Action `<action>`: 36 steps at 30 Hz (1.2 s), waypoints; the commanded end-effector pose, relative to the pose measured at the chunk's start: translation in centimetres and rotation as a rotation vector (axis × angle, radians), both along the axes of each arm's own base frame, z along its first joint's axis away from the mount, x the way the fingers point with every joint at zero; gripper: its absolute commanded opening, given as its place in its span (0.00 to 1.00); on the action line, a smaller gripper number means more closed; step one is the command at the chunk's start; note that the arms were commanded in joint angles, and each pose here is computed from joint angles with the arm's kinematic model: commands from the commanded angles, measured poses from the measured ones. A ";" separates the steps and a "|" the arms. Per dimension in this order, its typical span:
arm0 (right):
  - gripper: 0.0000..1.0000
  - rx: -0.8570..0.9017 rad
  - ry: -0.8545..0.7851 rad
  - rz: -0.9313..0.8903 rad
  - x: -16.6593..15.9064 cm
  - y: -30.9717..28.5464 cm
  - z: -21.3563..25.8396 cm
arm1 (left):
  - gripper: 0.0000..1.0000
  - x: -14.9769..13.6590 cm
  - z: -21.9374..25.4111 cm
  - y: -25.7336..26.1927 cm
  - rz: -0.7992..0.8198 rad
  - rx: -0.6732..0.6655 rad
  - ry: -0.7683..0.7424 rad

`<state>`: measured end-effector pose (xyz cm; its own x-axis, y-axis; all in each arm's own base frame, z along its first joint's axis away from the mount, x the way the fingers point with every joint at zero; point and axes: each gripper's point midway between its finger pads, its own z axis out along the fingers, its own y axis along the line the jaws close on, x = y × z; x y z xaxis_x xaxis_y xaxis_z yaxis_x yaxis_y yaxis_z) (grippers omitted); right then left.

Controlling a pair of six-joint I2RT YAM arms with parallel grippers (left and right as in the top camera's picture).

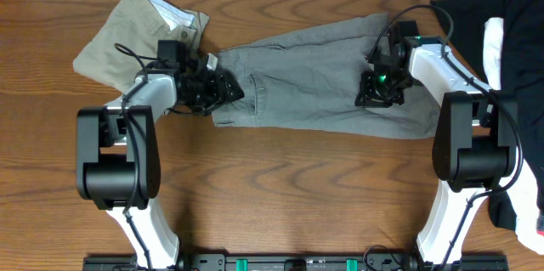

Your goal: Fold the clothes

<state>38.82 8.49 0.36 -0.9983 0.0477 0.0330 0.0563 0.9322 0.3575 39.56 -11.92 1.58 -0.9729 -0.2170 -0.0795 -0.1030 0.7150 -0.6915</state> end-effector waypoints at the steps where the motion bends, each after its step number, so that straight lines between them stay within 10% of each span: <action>1: 0.20 -0.013 0.003 -0.001 -0.1 0.2 -0.1 | 0.48 -1.2 -2.1 -1.2 -0.019 0.023 0.049; 8: 0.16 -0.014 0.015 -0.004 -0.4 0.0 0.2 | 0.06 -1.3 -0.9 -1.0 -0.016 0.024 0.061; 22: 0.09 0.019 -0.365 -0.128 2.8 -2.5 14.8 | 0.06 -1.5 16.2 9.6 -0.121 0.595 -0.096; 36: 0.10 0.001 -0.410 -0.156 2.8 -3.0 16.4 | 0.09 -2.5 16.7 -5.5 -0.506 0.573 -0.277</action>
<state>41.61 5.62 17.10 -0.9078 0.1856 -0.3761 0.0311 0.9240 0.3810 37.48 -14.39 19.56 -0.8985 0.3073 -0.3135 0.3687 0.9159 -0.1586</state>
